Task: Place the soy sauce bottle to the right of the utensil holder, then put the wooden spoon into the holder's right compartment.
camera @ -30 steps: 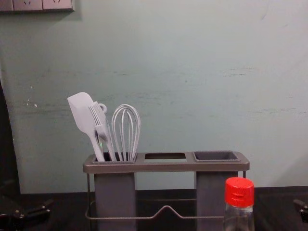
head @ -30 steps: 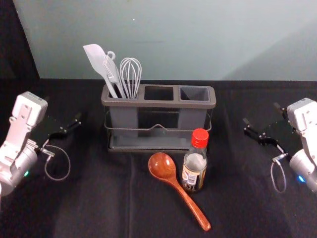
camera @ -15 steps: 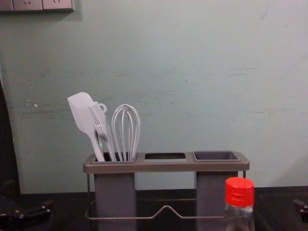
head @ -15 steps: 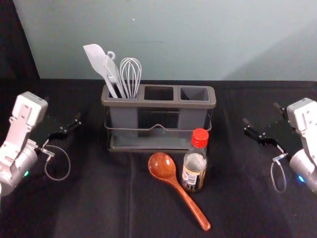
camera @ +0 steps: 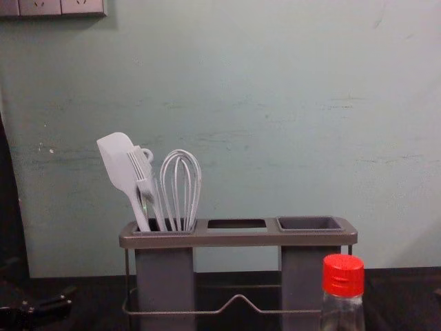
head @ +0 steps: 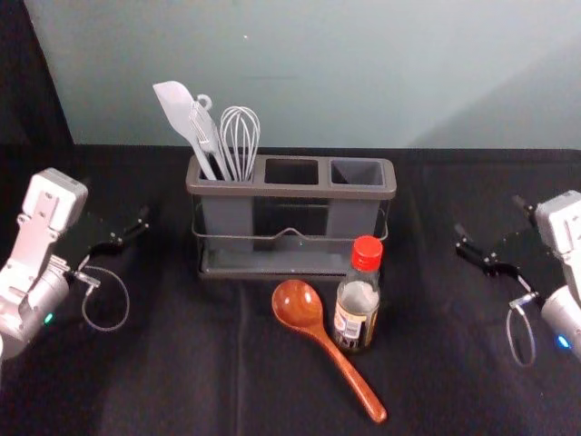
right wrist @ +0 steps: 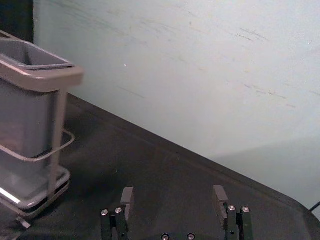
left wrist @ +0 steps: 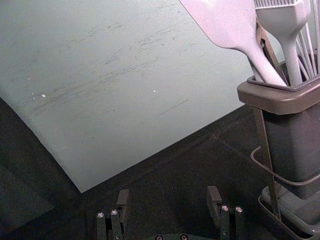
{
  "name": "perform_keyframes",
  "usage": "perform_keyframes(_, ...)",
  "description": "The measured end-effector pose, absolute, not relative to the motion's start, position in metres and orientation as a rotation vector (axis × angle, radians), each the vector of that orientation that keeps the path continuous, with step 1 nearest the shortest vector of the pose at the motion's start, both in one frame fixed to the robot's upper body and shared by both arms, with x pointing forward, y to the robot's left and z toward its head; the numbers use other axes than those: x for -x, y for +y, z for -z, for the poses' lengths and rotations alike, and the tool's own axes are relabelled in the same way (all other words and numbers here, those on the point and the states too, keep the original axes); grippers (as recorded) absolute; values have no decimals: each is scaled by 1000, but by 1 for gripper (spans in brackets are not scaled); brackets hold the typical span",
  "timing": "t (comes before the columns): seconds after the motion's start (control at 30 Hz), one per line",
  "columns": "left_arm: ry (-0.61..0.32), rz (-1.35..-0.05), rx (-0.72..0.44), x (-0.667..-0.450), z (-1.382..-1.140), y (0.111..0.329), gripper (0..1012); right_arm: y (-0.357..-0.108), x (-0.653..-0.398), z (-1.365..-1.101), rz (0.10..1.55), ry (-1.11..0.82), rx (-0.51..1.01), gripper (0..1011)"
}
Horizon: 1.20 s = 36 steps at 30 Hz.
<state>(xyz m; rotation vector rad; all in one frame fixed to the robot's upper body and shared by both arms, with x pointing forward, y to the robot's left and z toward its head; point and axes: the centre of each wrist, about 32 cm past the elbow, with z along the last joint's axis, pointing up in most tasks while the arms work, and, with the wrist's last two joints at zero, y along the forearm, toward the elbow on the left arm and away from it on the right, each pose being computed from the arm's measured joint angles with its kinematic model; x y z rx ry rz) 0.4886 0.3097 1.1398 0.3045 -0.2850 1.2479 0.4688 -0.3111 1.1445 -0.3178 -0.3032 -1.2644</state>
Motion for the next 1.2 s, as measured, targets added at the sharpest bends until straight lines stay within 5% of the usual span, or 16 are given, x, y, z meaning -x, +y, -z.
perform_keyframes(0.67, -285, -1248, -305, -489, -1140, 310, 1000, -299, -388, -1155, 1200, -297, 241, 1002)
perform_keyframes(1.2, -285, -1248, -304, -489, -1140, 310, 1000, -279, -378, -1158, 1037, -226, 80, 1003)
